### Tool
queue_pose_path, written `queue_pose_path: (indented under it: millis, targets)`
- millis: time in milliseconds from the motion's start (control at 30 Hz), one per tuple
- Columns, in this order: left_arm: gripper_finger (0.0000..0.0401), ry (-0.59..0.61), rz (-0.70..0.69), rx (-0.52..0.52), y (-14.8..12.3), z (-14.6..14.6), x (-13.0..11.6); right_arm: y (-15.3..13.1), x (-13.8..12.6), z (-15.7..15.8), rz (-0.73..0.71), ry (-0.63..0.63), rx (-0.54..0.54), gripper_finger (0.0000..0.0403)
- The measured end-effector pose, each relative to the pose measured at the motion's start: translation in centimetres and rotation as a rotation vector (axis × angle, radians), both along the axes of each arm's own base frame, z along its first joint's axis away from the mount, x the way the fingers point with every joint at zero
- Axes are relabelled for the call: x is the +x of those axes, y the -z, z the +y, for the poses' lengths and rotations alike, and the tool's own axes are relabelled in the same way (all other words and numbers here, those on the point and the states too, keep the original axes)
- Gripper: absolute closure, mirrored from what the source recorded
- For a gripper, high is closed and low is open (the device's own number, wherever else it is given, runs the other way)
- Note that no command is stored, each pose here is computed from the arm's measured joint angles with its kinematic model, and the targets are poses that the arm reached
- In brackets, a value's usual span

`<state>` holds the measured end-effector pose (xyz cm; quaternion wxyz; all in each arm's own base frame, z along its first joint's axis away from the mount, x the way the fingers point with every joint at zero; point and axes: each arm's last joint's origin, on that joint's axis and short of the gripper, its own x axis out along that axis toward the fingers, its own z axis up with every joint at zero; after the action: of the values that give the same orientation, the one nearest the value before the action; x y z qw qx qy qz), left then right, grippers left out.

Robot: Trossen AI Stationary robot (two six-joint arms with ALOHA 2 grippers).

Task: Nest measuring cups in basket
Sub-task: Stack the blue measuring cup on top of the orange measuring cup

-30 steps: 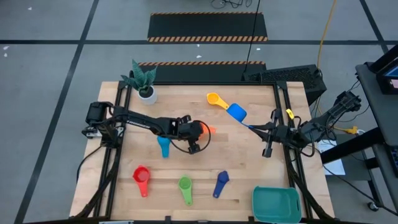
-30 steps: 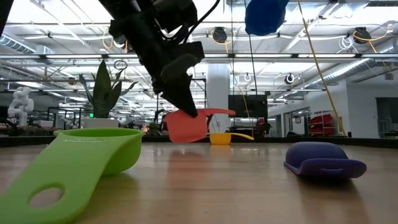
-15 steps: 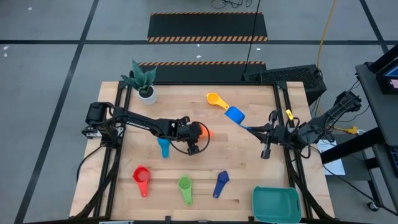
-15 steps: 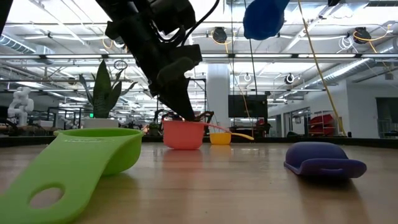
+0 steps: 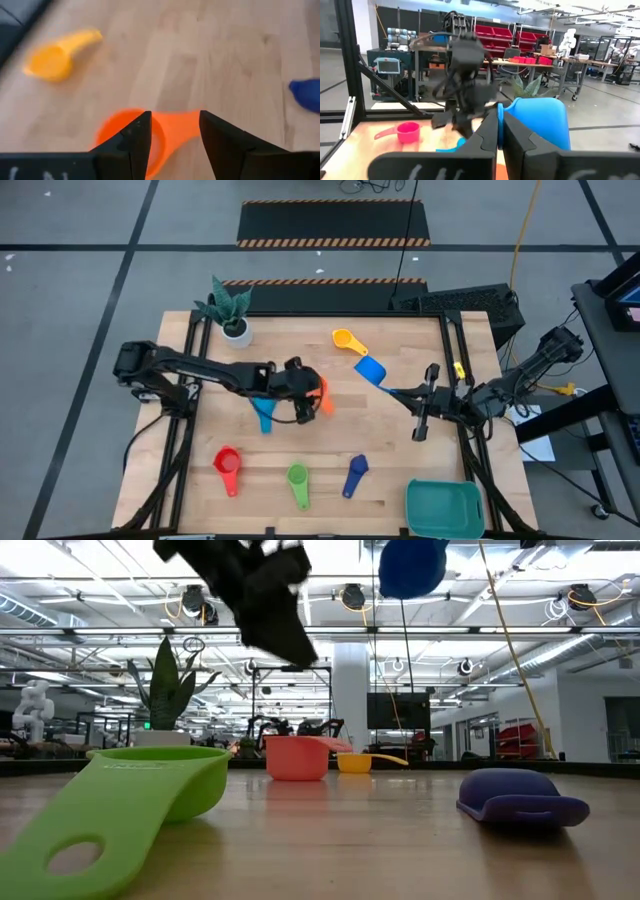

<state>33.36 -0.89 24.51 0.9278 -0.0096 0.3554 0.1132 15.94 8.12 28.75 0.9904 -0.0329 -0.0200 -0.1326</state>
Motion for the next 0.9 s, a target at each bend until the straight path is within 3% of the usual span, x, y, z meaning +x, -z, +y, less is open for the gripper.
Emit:
queue_pose_path:
  millis: [200, 333, 500, 667, 900]
  targets:
    - [0.0231, -0.051, 0.062, 0.174, -1.0, 1.3, -1.9, 0.2, 1.1, 0.3, -0.027, 0.005, 0.011, 0.0403]
    - [0.0231, -0.147, 0.197, 0.251, 0.8, 3.6, -2.8, 0.4, 1.5, 0.3, -0.027, 0.012, 0.010, 0.0403]
    - [0.0231, -0.213, 0.216, 0.271, 4.4, 7.3, -3.2, 0.4, 1.5, 0.2, -0.026, 0.016, 0.011, 0.0403]
    - [0.0231, -0.084, 0.124, 0.221, 6.0, 9.0, -3.1, 0.4, 1.5, 0.2, -0.014, 0.014, -0.010, 0.0403]
    - [0.0231, 0.135, 0.156, 0.357, 8.1, 9.6, -1.7, 0.5, 1.5, 0.2, -0.004, 0.017, -0.042, 0.0403]
